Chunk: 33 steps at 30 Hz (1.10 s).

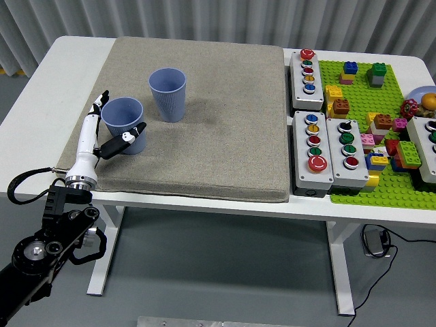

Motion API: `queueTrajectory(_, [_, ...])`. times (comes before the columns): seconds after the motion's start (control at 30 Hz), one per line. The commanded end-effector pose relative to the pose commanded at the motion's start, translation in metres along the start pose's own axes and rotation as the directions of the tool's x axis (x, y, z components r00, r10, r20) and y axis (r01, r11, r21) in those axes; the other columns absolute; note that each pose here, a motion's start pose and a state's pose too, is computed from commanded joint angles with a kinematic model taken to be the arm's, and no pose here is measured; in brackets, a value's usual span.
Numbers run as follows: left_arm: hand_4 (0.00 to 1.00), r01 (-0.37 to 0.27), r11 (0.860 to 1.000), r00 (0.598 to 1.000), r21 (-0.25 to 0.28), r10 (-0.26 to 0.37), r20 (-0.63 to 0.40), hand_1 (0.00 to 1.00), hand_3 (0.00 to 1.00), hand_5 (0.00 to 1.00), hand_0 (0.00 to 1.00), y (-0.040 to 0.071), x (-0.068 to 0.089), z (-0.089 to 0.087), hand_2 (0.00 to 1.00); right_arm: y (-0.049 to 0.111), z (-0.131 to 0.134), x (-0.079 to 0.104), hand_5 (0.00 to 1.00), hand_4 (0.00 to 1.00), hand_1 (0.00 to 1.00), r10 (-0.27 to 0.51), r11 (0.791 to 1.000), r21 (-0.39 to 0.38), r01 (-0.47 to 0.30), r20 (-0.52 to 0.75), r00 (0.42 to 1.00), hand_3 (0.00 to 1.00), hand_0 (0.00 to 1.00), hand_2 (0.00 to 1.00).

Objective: Pick cup pour cup place

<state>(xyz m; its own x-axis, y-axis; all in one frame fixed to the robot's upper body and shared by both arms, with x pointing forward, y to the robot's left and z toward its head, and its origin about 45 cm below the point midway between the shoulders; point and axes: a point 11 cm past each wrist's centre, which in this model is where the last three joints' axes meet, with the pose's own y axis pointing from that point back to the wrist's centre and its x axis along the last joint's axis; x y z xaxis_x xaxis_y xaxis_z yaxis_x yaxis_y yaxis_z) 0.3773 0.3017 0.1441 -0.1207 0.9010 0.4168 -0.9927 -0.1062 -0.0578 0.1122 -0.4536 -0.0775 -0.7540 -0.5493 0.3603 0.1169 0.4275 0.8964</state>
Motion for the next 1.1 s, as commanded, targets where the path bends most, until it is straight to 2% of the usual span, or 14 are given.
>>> queueTrajectory(0.27, [0.998, 0.005, 1.0, 1.0, 0.012, -0.005, 0.0, 0.979, 0.964, 0.499, 0.916, 0.006, 0.004, -0.006, 0.998, -0.001, 0.002, 0.002, 0.265, 0.002, 0.548, 0.007, 1.0, -0.004, -0.007, -0.006, 1.0, 0.538, 0.669, 0.494])
queueTrajectory(0.4, [0.998, 0.007, 1.0, 1.0, 0.023, -0.007, 0.005, 0.979, 0.964, 0.499, 0.916, 0.014, 0.012, -0.012, 0.998, -0.002, 0.004, 0.004, 0.265, 0.002, 0.548, 0.01, 1.0, -0.006, -0.01, -0.006, 1.0, 0.538, 0.669, 0.494])
queueTrajectory(0.6, [0.998, 0.029, 1.0, 0.999, 0.001, -0.029, 0.03, 0.978, 0.943, 0.503, 0.917, 0.025, 0.02, -0.008, 0.998, -0.002, 0.003, 0.004, 0.261, 0.002, 0.548, 0.007, 1.0, -0.006, -0.007, -0.006, 1.0, 0.538, 0.669, 0.494])
queueTrajectory(0.87, [0.998, 0.022, 1.0, 0.999, -0.023, -0.021, 0.046, 0.977, 0.931, 0.513, 0.914, 0.033, 0.031, -0.001, 0.998, -0.001, 0.001, 0.003, 0.26, 0.002, 0.548, 0.005, 1.0, -0.004, -0.005, -0.008, 1.0, 0.537, 0.668, 0.493])
queueTrajectory(0.97, [0.998, 0.013, 1.0, 0.999, -0.028, -0.011, 0.051, 0.977, 0.931, 0.513, 0.914, 0.036, 0.036, 0.0, 0.998, -0.001, 0.001, 0.003, 0.26, 0.002, 0.548, 0.005, 1.0, -0.003, -0.005, -0.007, 1.0, 0.537, 0.668, 0.493])
queueTrajectory(1.1, [0.998, -0.052, 0.997, 0.998, -0.064, 0.054, 0.036, 0.963, 0.92, 0.519, 0.903, 0.037, 0.054, 0.011, 0.998, -0.001, 0.0, 0.003, 0.262, 0.002, 0.548, 0.004, 1.0, -0.001, -0.004, -0.004, 1.0, 0.537, 0.668, 0.493])
